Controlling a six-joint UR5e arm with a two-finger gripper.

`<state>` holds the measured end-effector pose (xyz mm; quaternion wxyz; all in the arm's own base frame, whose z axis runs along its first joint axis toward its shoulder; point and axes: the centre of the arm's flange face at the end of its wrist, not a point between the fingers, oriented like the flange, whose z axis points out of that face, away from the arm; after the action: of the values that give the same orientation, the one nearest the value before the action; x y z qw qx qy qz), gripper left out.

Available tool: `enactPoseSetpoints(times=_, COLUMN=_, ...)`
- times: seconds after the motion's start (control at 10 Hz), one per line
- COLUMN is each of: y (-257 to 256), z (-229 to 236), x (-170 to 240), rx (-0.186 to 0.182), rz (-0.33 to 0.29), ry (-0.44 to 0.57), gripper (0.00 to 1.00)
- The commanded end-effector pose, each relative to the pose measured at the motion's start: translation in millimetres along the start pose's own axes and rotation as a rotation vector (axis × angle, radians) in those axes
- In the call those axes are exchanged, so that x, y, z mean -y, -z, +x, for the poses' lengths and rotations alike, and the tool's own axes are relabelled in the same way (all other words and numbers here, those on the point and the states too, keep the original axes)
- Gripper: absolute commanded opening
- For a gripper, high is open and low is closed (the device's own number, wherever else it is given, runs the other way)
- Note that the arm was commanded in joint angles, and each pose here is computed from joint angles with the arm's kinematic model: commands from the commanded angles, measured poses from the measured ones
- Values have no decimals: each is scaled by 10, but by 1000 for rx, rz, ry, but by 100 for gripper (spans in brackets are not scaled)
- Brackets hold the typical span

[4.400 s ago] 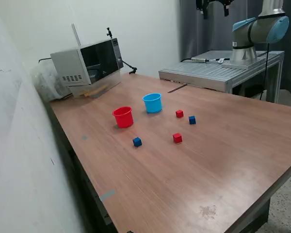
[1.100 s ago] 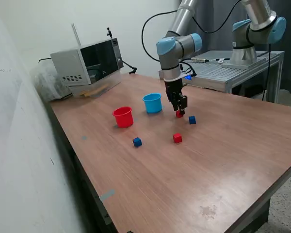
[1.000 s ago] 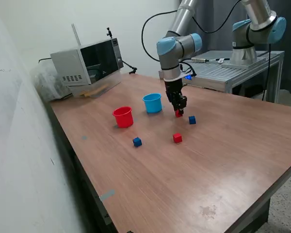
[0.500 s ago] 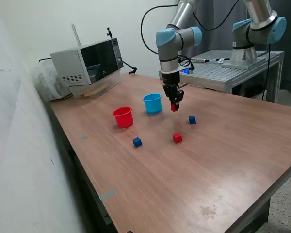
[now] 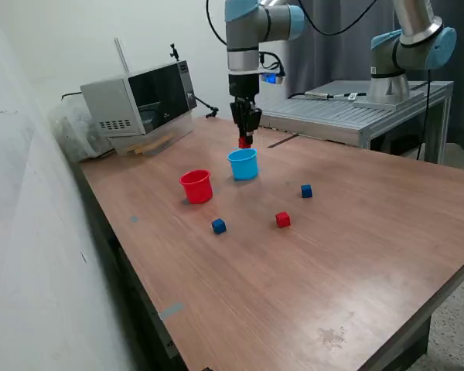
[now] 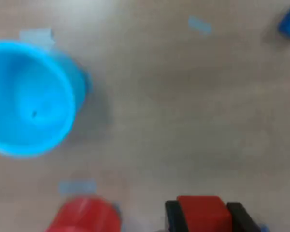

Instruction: Place red objects in the red bin, and blue objects in the blue bin.

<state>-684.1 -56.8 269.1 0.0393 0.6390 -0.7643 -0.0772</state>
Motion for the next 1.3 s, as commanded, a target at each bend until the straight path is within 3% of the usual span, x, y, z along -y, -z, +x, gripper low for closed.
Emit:
enactPoseSetpoints(times=0.0, y=288, z=-220, x=-459, rx=4, rz=-86, ry=-41, gripper=0)
enactPoseSetpoints(times=0.4, y=-21, z=-635, x=-886, rx=19, rz=-121, ry=-108, gripper=0)
enactPoseSetpoints(times=0.8, y=-679, z=-756, x=-964, rx=25, rz=-74, ry=-139, gripper=0)
enactPoseSetpoints(times=1.2, y=-884, z=-854, x=-984, rx=83, rz=-66, ry=-147, gripper=0)
